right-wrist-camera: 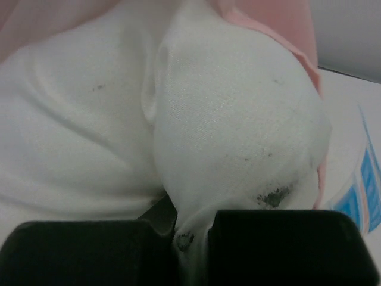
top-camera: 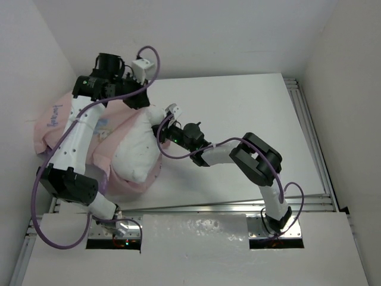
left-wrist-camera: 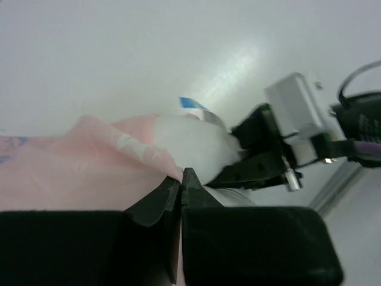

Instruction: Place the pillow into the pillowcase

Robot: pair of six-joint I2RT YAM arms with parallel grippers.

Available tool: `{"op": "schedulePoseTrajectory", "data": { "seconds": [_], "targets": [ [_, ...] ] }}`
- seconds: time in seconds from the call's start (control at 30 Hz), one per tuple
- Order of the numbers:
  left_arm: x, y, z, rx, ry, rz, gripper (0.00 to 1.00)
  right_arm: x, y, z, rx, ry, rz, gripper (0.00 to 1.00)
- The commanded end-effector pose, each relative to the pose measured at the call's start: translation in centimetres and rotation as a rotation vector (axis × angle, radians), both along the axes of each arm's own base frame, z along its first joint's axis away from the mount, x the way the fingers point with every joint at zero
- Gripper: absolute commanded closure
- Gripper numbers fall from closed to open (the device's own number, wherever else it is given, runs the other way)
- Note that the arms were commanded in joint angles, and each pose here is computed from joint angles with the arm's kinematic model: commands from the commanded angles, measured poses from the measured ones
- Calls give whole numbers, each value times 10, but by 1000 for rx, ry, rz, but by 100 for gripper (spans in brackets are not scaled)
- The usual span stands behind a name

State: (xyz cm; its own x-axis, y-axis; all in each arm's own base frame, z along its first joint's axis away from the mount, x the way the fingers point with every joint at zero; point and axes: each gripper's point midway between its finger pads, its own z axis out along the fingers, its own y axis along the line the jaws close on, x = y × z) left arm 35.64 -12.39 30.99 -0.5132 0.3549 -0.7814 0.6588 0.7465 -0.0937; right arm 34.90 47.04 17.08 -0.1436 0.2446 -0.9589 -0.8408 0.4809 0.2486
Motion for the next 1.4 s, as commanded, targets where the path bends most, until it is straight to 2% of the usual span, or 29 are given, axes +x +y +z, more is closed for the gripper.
{"op": "schedulePoseTrajectory", "data": {
  "seconds": [0.0, 0.03, 0.1, 0.13, 0.17, 0.27, 0.37, 0.4, 0.47, 0.5, 0.53, 0.6, 0.63, 0.67, 0.7, 0.8, 0.93, 1.03, 1.2, 1.33, 1.37],
  "targets": [
    [-19, -55, 33, -61, -144, -249, 100, -40, 39, 42, 109, -111, 181, 100],
    [-23, -59, 36, -65, -154, -265, 100, -40, 39, 52, 172, -91, 187, 100],
    [-26, -62, 43, -46, -177, -319, 100, -42, 41, 55, 196, -88, 198, 100],
    [-39, -59, 34, -26, -107, -344, 100, -39, 44, 46, 162, -58, 196, 100],
    [-42, -58, 40, 3, -135, -397, 100, -34, 45, 40, 143, -32, 184, 100],
    [-54, -48, -7, 76, 35, -402, 100, -10, 42, 17, 137, 76, 153, 100],
    [-56, -17, -56, 245, 96, -341, 100, 6, 33, 11, 255, 168, 163, 100],
    [-38, -1, -63, 334, 57, -255, 99, 7, 31, 9, 281, 178, 167, 100],
    [-27, 12, -71, 381, 63, -145, 84, 5, 31, 7, 272, 178, 170, 100],
    [-20, 20, -70, 419, 47, -97, 61, 3, 33, 5, 262, 184, 174, 100],
    [-12, 20, -61, 408, 17, -53, 48, 3, 32, 8, 261, 182, 175, 100],
    [-3, 22, -50, 406, -16, -13, 34, 0, 29, 5, 260, 178, 176, 100],
    [1, 22, -40, 393, -45, 10, 31, -1, 27, 4, 257, 179, 174, 100],
    [6, 24, -33, 401, -74, 43, 9, -4, 25, 3, 252, 177, 175, 100],
    [9, 27, -28, 410, -94, 63, 0, -5, 24, 3, 251, 177, 178, 100],
    [14, 38, -28, 486, -134, 90, 0, -10, 20, 3, 256, 181, 187, 100],
    [-4, 39, -91, 534, 38, 11, 0, -13, 20, 10, 277, 177, 202, 100],
    [-4, 30, -111, 497, 70, -18, 0, -14, 18, 16, 280, 165, 202, 100],
    [-10, -1, -112, 353, 89, -118, 0, -14, 21, 19, 277, 175, 214, 100],
    [-18, 2, -133, 374, 141, -118, 1, -14, 24, 21, 285, 175, 231, 100],
    [-14, 11, -139, 416, 133, -82, 17, -15, 26, 21, 279, 170, 238, 100]
  ]
}}
